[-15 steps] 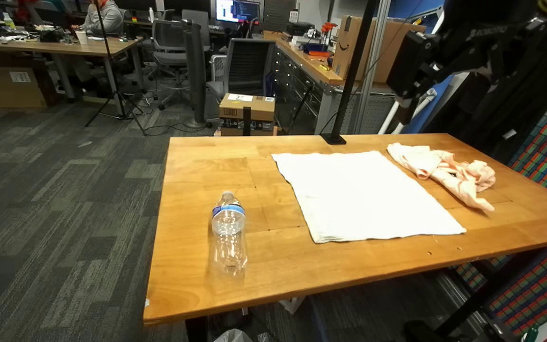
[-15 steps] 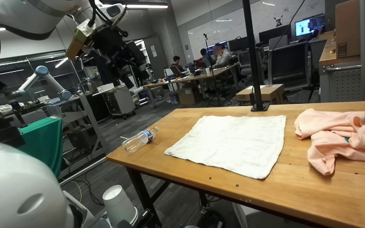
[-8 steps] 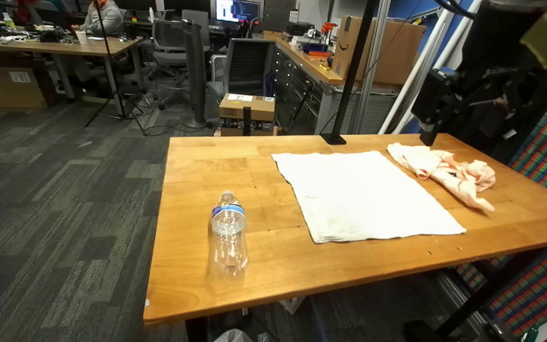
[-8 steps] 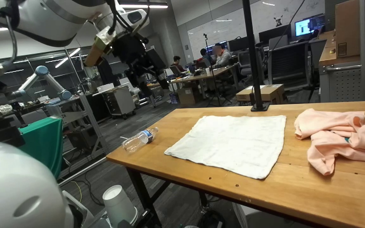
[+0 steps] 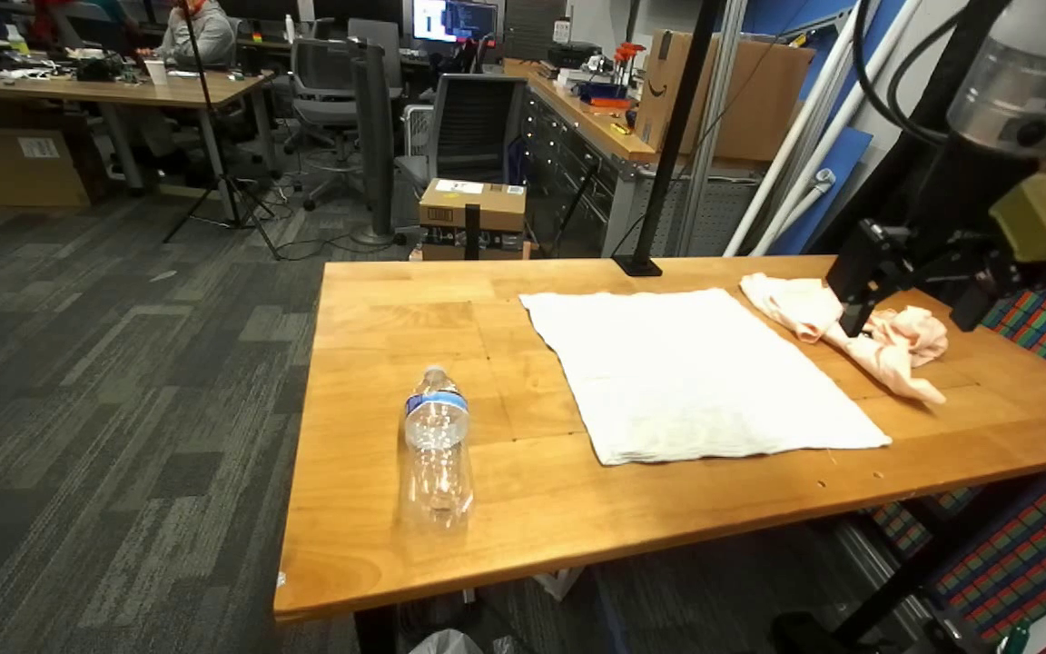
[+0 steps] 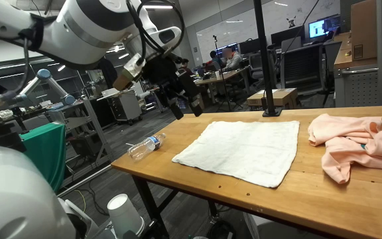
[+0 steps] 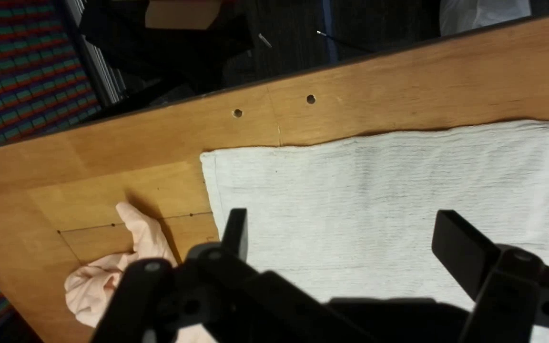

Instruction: Fold the towel

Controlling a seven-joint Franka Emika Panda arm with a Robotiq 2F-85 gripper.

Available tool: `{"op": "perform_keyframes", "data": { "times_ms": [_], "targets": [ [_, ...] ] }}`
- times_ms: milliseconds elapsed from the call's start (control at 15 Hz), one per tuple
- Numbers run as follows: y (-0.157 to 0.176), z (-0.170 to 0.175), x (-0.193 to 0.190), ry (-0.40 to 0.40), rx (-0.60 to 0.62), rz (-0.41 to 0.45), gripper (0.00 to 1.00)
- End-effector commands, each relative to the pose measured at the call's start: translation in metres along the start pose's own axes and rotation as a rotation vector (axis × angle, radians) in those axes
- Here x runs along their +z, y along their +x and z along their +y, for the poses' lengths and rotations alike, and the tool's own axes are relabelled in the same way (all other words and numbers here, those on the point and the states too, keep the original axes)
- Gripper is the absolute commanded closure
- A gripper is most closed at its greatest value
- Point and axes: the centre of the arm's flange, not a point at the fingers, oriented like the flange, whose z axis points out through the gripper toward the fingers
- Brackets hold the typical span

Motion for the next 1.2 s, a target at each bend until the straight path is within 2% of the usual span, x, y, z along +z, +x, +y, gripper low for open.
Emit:
{"op": "perform_keyframes", "data": {
  "times_ms": [0, 467, 800, 1133],
  "targets": [
    [-0.021, 0.031, 0.041, -0.019, 0.081, 0.038, 0.00],
    [0.010, 0.062, 0.052, -0.098, 0.203, 0.077, 0.00],
    [0.043, 0.062, 0.068, -0.061, 0.246, 0.093, 0.00],
    [0.084, 0.061, 0.077, -0.053, 0.216, 0.090, 0.00]
  ]
}}
